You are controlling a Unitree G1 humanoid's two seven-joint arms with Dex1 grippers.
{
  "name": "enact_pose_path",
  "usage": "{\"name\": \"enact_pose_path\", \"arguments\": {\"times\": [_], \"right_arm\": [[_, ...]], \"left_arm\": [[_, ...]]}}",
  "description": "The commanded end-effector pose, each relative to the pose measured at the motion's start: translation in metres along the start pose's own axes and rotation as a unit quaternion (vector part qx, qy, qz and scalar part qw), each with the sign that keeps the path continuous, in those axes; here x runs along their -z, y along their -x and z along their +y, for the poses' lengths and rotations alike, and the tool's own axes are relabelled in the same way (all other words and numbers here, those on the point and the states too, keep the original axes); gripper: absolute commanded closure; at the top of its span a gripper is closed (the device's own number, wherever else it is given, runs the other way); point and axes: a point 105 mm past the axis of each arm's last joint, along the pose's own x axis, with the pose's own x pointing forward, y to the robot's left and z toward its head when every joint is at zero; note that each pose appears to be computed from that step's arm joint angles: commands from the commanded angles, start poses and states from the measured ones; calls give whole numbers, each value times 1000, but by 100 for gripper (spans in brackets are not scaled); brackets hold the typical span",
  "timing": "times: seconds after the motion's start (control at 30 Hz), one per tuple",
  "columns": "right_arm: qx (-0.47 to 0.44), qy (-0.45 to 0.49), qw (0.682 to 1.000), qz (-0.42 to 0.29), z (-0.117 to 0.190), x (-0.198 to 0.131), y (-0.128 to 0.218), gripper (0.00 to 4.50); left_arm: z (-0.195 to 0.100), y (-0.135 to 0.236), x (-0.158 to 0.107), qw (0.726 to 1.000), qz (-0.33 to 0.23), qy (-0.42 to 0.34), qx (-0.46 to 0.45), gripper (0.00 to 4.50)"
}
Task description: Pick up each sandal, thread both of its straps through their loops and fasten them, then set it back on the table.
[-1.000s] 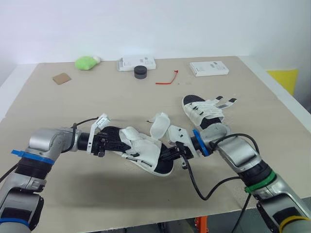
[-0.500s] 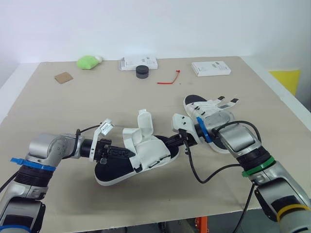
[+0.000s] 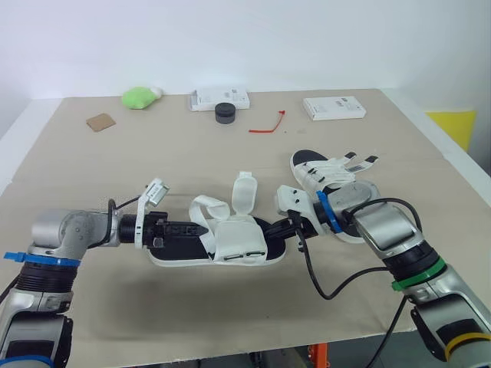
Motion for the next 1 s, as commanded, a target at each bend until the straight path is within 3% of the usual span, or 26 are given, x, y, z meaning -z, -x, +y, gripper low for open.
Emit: {"name": "enact_pose_path", "arguments": {"times": [0.03,0.17,0.27,0.7,1.0], "right_arm": [[-32,-31,999,25,11,18,-14,450],[-29,-33,999,29,10,21,-14,450],[-28,-35,999,30,10,22,-14,450],[-26,-36,999,24,10,19,-17,450],[-25,-38,999,20,13,17,-20,450]], "left_arm": [[-41,8,-5,996,21,-36,75,446],[-62,22,2,991,70,-53,96,446],[-63,26,0,991,75,-56,98,446],[-61,-14,-39,987,-1,-40,154,446],[-42,-31,-10,986,81,-53,135,446]]}}
